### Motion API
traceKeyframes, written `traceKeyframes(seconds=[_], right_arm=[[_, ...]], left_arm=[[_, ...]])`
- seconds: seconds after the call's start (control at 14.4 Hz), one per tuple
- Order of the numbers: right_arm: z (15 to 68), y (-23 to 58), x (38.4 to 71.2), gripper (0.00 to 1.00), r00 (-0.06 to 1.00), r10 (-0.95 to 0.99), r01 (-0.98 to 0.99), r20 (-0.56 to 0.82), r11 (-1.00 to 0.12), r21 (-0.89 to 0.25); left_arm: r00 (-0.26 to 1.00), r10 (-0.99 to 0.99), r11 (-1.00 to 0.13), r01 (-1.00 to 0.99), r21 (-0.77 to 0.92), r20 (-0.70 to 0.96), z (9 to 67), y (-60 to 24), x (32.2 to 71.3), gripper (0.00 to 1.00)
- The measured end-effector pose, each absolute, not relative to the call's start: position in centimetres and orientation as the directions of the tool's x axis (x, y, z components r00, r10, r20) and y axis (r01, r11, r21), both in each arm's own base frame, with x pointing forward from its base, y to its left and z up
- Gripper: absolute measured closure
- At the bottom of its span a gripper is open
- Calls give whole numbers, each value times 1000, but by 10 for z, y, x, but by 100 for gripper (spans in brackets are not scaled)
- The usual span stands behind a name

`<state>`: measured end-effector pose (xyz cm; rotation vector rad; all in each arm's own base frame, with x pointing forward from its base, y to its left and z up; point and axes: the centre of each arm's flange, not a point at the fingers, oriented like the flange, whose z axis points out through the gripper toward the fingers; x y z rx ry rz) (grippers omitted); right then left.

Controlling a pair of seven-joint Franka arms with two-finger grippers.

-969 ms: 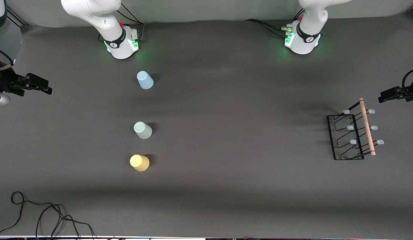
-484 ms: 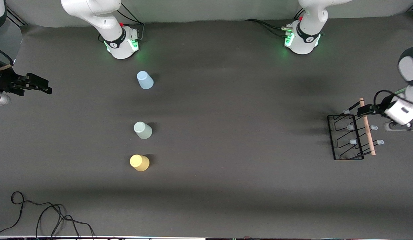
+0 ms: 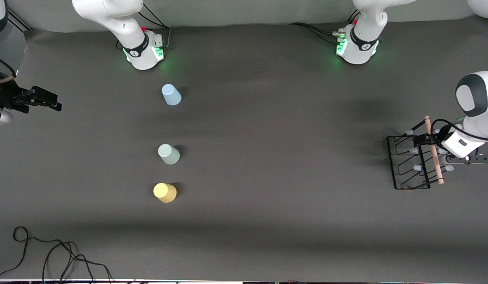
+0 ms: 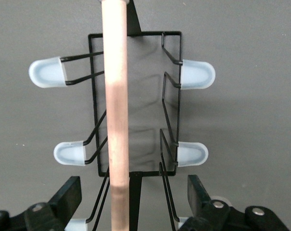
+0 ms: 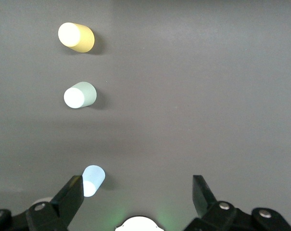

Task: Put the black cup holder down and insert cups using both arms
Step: 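Reach the left gripper to the rack's wooden dowel and grasp it, then lift the black wire rack by its dowel with the left gripper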

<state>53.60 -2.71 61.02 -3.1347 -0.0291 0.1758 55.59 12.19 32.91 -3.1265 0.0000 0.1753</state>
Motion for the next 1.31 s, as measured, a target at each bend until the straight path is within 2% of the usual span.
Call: traceKeyframes(seconds=[0.07, 0.14, 0.35, 0.48, 0.55, 0.76, 0.9, 1.31], right_arm=[[610, -27, 536, 0, 994, 19, 18, -112, -1000, -3], [610, -27, 536, 0, 994, 19, 18, -112, -1000, -3], [610, -27, 536, 0, 994, 19, 18, -112, -1000, -3], [610, -27, 536, 0, 994, 19, 18, -112, -1000, -3], [610, -27, 536, 0, 994, 19, 18, -112, -1000, -3], [610, -27, 536, 0, 993, 19, 18, -113, -1000, -3], [610, -27, 536, 0, 993, 19, 18, -113, -1000, -3], [610, -27, 536, 0, 993, 18, 18, -113, -1000, -3]], left_arm=[[994, 0, -1000, -1, -10, -110, 330, 122, 556, 14], [994, -3, -1000, -4, -10, -108, 331, 122, 556, 28], [994, -20, -1000, -21, -9, -104, 335, 125, 555, 61], [995, -20, -1000, -21, -10, -101, 337, 128, 554, 80], [995, -19, -1000, -20, -10, -101, 338, 131, 553, 84], [996, -6, -1000, -7, -11, -94, 343, 139, 552, 84], [996, 10, -1000, 9, -11, -86, 366, 148, 554, 84], [997, 10, -1000, 10, 4, -76, 520, 145, 570, 84]])
